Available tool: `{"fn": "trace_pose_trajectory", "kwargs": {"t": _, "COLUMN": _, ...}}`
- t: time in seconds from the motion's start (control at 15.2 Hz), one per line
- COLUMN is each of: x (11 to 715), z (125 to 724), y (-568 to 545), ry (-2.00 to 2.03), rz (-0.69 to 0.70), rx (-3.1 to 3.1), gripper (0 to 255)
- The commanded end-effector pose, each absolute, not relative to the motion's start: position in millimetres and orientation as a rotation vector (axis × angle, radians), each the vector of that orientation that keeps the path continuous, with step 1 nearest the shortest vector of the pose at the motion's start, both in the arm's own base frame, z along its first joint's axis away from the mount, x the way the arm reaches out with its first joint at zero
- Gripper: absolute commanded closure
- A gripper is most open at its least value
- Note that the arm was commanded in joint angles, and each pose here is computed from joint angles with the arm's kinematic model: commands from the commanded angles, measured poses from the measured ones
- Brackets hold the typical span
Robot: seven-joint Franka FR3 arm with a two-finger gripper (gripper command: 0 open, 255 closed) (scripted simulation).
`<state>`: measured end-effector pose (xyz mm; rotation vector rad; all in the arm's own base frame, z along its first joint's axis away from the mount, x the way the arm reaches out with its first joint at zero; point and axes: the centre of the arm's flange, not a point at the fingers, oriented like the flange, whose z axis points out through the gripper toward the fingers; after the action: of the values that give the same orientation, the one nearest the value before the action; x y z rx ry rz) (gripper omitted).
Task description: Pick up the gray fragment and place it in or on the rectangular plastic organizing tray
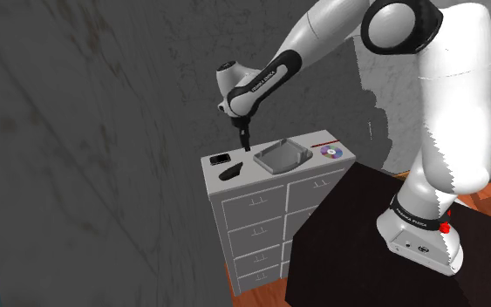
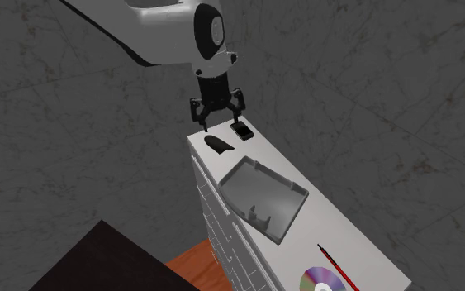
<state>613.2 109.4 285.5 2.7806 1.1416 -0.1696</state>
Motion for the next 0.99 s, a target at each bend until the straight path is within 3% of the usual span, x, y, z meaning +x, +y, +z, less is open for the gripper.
{"fn": "trace_pose_trajectory", "kwargs": {"t": 0.0, "x": 626, "z": 266, "y": 121, "ry": 1.221, "rz": -0.185, "rx": 2.732, "gripper": 0}}
{"fn": "trace_pose_trajectory", "kwargs": {"t": 0.92, "x": 675, "z": 137, "y": 181, "ry": 1.573, "rz": -0.256, "rx": 2.47, "gripper": 0}}
